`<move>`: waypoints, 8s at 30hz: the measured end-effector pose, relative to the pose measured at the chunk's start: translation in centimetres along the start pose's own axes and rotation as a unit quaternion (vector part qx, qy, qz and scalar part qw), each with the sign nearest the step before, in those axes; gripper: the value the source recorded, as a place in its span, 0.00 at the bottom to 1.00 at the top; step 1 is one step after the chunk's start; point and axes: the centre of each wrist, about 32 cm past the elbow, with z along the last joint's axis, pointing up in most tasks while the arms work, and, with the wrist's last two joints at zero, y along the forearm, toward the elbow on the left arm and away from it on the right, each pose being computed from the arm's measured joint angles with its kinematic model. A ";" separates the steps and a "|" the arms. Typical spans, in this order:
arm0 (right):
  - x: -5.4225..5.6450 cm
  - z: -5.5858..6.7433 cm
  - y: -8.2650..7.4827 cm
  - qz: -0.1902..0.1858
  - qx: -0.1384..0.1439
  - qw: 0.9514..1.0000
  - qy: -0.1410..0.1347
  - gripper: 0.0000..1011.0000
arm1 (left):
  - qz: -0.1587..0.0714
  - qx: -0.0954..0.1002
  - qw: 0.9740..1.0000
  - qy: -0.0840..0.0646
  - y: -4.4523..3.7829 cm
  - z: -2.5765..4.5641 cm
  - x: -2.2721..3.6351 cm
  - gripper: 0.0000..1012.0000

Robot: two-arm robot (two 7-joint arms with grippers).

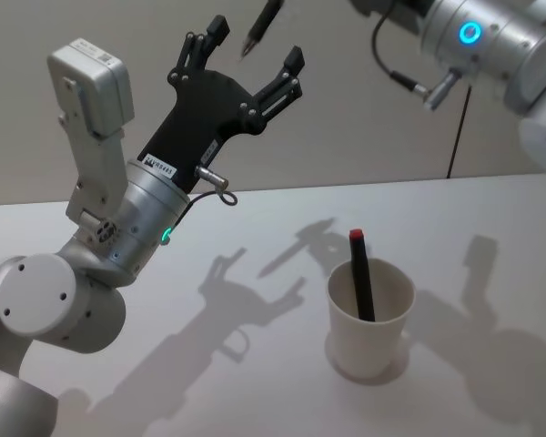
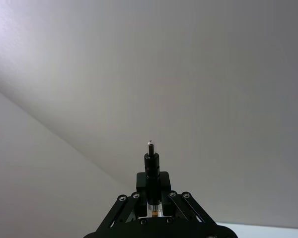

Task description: Place the pen into the pen holder.

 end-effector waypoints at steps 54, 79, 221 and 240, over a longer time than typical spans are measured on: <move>1.3 4.3 -11.1 0.054 -0.050 0.976 -0.203 0.15 | 0.105 0.102 0.987 -0.073 2.57 2.34 1.87 0.99; 2.6 -1.5 -14.1 0.049 -0.065 0.946 -0.313 0.15 | 0.121 0.117 0.982 -0.084 2.95 2.68 2.11 0.99; 9.7 -7.0 -15.4 -0.136 0.080 0.896 -0.416 0.99 | 0.051 0.208 0.974 -0.074 3.14 -4.90 -2.12 0.99; 13.1 -11.2 -16.5 -0.195 0.037 0.871 -0.450 0.99 | 0.051 0.208 0.974 -0.074 3.14 -4.90 -2.12 0.99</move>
